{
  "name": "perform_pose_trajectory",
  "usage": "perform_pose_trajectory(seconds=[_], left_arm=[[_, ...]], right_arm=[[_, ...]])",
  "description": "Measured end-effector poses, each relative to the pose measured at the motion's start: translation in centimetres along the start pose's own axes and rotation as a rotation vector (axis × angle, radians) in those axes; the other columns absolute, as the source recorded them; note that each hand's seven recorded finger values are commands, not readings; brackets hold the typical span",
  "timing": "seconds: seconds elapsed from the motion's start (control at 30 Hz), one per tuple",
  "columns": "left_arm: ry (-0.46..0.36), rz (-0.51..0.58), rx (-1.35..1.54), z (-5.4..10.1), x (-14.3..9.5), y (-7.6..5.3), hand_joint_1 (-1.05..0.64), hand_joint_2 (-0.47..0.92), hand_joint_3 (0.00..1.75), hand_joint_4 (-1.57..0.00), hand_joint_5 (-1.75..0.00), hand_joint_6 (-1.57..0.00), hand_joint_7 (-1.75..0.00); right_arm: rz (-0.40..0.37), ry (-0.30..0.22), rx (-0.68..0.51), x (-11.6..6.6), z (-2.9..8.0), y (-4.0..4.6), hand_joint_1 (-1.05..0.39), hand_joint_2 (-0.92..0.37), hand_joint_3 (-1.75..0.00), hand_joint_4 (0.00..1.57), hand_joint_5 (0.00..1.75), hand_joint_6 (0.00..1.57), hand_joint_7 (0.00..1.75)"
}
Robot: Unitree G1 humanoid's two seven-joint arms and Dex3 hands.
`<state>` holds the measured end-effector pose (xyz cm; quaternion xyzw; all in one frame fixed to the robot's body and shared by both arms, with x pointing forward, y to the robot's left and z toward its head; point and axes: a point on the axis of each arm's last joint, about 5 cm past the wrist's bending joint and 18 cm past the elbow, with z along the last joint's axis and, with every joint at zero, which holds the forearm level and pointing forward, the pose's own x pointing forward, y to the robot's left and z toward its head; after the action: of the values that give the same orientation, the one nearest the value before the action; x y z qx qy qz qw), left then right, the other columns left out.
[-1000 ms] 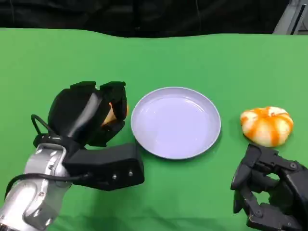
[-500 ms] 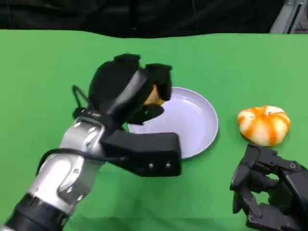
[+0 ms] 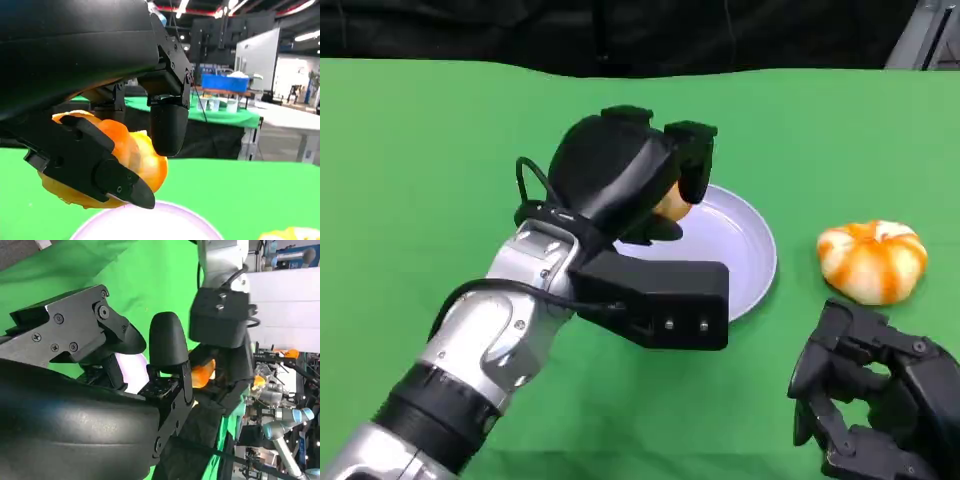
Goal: Grasp the bread from the table and place it into the plate.
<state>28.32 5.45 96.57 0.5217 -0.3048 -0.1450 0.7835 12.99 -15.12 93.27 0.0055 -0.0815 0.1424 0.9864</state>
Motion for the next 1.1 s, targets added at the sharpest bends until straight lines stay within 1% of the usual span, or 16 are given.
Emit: perform_pose_trajectory(seconds=[0.03,0.13,0.17,0.27,0.33,0.37,0.43,0.63,0.67,0.73,0.8,0.83,0.87,0.9,0.97,1.1], left_arm=[[0.005,-0.003,-0.003,-0.1,0.0,-0.3,-0.08,0.90,0.07,-0.79,-1.75,-0.59,-1.72],[0.016,-0.009,-0.007,-0.6,-0.1,-1.2,-0.08,0.90,0.04,-0.81,-1.75,-0.72,-1.46],[0.020,-0.011,-0.007,-0.7,-0.1,-1.4,-0.08,0.90,0.03,-0.81,-1.75,-0.66,-1.58],[0.029,-0.020,0.001,-1.0,0.1,-1.8,-0.08,0.90,0.02,-0.81,-1.75,-0.61,-1.67],[0.026,-0.024,0.004,-1.0,0.3,-2.0,-0.08,0.90,0.02,-0.81,-1.75,-0.60,-1.68],[0.022,-0.025,0.002,-1.0,0.3,-2.1,-0.08,0.91,0.12,-0.79,-1.75,-0.59,-1.72],[0.020,-0.039,0.002,-1.0,0.2,-2.5,-0.08,0.92,0.17,-0.78,-1.75,-0.58,-1.74],[0.044,-0.092,0.003,-1.8,-0.4,-3.7,-0.07,0.90,0.22,-0.80,-1.75,-0.62,-1.72],[0.042,-0.091,0.000,-1.9,-0.5,-3.8,-0.08,0.90,0.23,-0.79,-1.74,-0.64,-1.65],[0.038,-0.096,-0.013,-2.1,-0.6,-4.1,-0.12,0.91,0.25,-0.75,-1.72,-0.76,-1.32],[0.030,-0.105,-0.039,-2.1,-0.7,-4.2,-0.14,0.92,0.26,-0.74,-1.71,-0.80,-1.23],[0.027,-0.106,-0.056,-2.1,-0.7,-4.3,-0.44,0.92,0.34,-0.52,-0.94,-0.68,-0.64],[0.024,-0.124,-0.061,-2.0,-0.7,-4.3,-0.55,0.92,0.36,-0.52,-0.53,-0.69,-0.35],[0.024,-0.159,-0.061,-2.0,-0.6,-4.2,-0.77,0.92,0.49,-0.28,-0.22,-0.52,-0.14],[0.025,-0.231,-0.042,-1.9,-0.4,-3.7,-0.89,0.92,0.58,-0.15,-0.05,-0.43,-0.03],[0.017,-0.284,-0.010,-1.8,-0.2,-2.9,-1.01,0.92,0.78,-0.01,0.00,-0.16,0.00]], right_arm=[[-0.001,0.000,0.001,0.0,0.0,0.02,-0.09,-0.67,-1.03,0.74,1.75,0.65,1.56],[-0.007,-0.001,0.002,0.0,0.0,0.08,-0.10,-0.66,-1.04,0.74,1.75,0.66,1.55],[-0.007,-0.002,0.001,0.0,0.1,0.10,-0.10,-0.66,-1.04,0.74,1.75,0.65,1.55],[-0.005,-0.003,-0.001,0.0,0.2,0.14,-0.10,-0.66,-1.05,0.74,1.75,0.65,1.54],[-0.005,0.000,0.000,-0.1,0.2,0.14,-0.10,-0.66,-1.05,0.74,1.75,0.65,1.54],[-0.005,0.003,0.000,-0.1,0.2,0.14,-0.10,-0.66,-1.05,0.73,1.75,0.65,1.54],[-0.004,0.006,0.001,-0.1,0.2,0.16,-0.10,-0.66,-1.05,0.73,1.75,0.65,1.54],[-0.002,0.004,0.004,-0.1,0.3,0.25,-0.10,-0.65,-1.06,0.73,1.75,0.66,1.54],[-0.002,0.003,0.004,-0.1,0.3,0.26,-0.10,-0.65,-1.06,0.73,1.75,0.66,1.54],[0.000,-0.001,0.004,-0.1,0.4,0.30,-0.10,-0.66,-1.06,0.73,1.75,0.66,1.54],[0.001,0.000,0.005,-0.1,0.4,0.37,-0.10,-0.66,-1.06,0.73,1.75,0.66,1.55],[0.002,0.001,0.004,-0.1,0.5,0.40,-0.10,-0.66,-1.06,0.73,1.75,0.66,1.55],[0.002,0.002,0.004,-0.1,0.5,0.41,-0.10,-0.66,-1.06,0.74,1.75,0.66,1.55],[0.003,0.004,0.005,-0.1,0.5,0.42,-0.10,-0.66,-1.06,0.74,1.75,0.65,1.54],[0.004,0.005,0.005,-0.1,0.4,0.43,-0.10,-0.66,-1.06,0.73,1.75,0.65,1.54],[0.004,0.005,0.004,-0.1,0.4,0.44,-0.10,-0.66,-1.06,0.74,1.75,0.65,1.54]])
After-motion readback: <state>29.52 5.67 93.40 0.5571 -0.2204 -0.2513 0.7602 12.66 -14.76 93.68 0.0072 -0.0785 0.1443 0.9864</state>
